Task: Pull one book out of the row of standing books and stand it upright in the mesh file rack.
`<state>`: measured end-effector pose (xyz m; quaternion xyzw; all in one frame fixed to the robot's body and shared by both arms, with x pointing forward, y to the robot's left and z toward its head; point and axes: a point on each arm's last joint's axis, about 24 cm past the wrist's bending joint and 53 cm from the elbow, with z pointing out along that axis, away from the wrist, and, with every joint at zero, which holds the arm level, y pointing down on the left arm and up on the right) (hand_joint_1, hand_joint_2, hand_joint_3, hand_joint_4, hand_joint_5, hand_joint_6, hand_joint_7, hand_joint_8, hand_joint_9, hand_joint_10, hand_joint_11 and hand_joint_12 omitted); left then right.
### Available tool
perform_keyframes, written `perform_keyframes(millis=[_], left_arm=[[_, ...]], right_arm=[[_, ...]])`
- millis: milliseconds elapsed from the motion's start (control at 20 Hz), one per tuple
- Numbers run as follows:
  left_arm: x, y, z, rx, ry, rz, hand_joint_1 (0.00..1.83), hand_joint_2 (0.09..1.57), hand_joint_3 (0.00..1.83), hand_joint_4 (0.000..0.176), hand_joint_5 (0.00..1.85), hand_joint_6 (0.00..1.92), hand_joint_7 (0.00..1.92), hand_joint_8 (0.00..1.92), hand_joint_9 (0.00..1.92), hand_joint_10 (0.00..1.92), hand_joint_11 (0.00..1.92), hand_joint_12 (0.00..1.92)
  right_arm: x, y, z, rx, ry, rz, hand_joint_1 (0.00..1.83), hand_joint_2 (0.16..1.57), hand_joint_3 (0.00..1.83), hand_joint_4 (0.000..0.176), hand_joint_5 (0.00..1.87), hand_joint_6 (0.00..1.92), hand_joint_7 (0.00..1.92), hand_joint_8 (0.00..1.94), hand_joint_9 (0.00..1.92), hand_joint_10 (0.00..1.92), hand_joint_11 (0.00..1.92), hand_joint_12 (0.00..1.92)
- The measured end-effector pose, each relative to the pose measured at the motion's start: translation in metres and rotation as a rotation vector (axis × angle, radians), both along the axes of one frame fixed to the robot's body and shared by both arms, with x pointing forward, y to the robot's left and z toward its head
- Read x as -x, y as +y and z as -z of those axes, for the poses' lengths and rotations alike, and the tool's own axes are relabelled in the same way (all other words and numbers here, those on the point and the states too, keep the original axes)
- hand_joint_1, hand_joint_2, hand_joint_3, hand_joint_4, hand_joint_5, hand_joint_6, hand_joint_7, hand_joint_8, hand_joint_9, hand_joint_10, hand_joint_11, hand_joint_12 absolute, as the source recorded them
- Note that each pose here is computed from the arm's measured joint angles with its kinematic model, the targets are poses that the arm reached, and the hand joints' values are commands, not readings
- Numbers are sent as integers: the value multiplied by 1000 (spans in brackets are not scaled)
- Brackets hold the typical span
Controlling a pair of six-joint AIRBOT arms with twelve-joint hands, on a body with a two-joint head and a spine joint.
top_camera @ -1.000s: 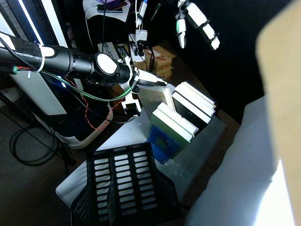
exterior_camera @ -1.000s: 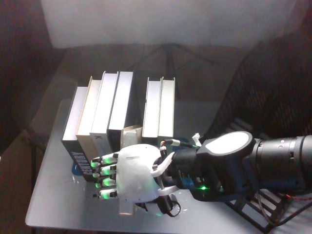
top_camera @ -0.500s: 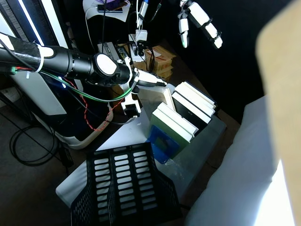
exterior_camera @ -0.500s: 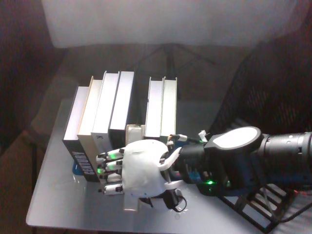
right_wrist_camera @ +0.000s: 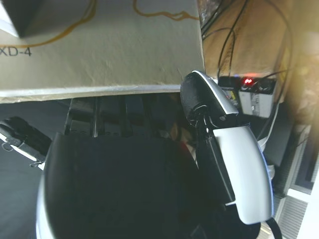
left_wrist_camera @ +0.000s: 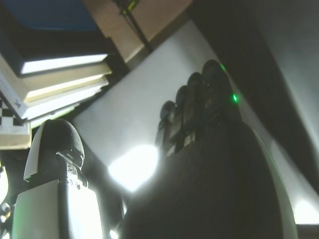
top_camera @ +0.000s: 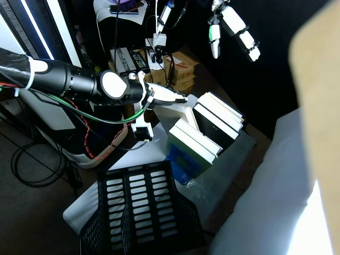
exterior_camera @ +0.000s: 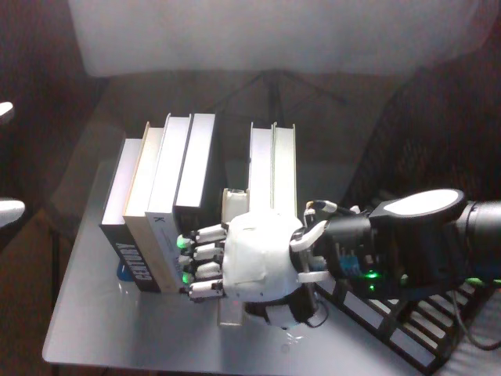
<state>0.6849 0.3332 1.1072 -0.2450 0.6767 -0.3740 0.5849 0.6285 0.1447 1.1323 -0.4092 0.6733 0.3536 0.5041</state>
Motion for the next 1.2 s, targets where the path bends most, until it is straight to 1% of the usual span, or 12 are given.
perform_keyframes(millis=[100,250,300,450,650,700,750,850,1000,1050,1100,1200], left_arm=[[-6,-9,-1,-3,-4,24,749,1152,3,63,0,0,0,0,0,0,0,0],[-10,-14,3,-13,8,36,761,1152,3,65,0,0,0,0,0,0,0,0],[-13,-13,1,-14,4,36,752,1151,2,72,0,0,0,0,0,0,0,0],[-18,-15,-5,-6,-13,37,713,1155,4,90,0,0,0,0,0,0,0,0],[-19,-18,-5,-6,-15,47,719,1151,1,102,0,0,0,0,0,0,0,0],[-19,-18,-5,-7,-17,48,696,1153,2,107,0,0,0,0,0,0,0,0],[-19,-18,-5,-4,-17,45,677,1155,3,110,0,0,0,0,0,0,0,0],[-21,-17,-3,0,-17,41,696,1153,2,120,0,0,0,0,0,0,0,0],[-21,-18,-3,-1,-17,42,722,1147,0,113,0,0,0,0,0,0,0,0],[-21,-17,-3,1,-17,40,734,1144,0,107,0,0,0,0,0,0,0,0],[-21,-17,-3,0,-16,40,726,1146,0,118,0,0,0,0,0,0,0,0],[-21,-17,-3,2,-17,39,702,1149,0,102,0,0,0,0,0,0,0,0]], right_arm=[[-1,-4,-3,-18,14,2,836,1012,0,68,0,0,0,0,0,0,0,0],[-7,-9,-6,-40,34,14,904,986,0,54,0,0,0,0,0,0,0,0],[-9,-13,-7,-46,41,21,917,964,0,40,0,0,0,0,0,0,0,0],[-12,-19,-11,-63,52,29,898,947,0,27,0,0,0,0,0,0,0,0],[-18,-28,-14,-74,53,37,891,963,0,32,0,0,0,0,0,0,0,0],[-19,-29,-16,-78,50,37,910,960,0,44,0,0,0,0,0,0,0,0],[-20,-30,-19,-81,46,39,888,958,0,39,0,0,0,0,0,0,0,0],[-23,-32,-25,-87,41,44,870,950,0,62,0,0,0,0,0,0,0,0],[-28,-35,-35,-104,34,53,915,926,0,44,0,0,0,0,0,0,0,0],[-29,-35,-37,-110,40,56,931,914,0,16,0,0,0,0,0,0,0,0],[-29,-36,-39,-120,48,55,919,913,0,3,0,0,0,0,0,0,0,0],[-32,-36,-44,-133,50,58,927,926,0,11,0,0,0,0,0,0,0,0]])
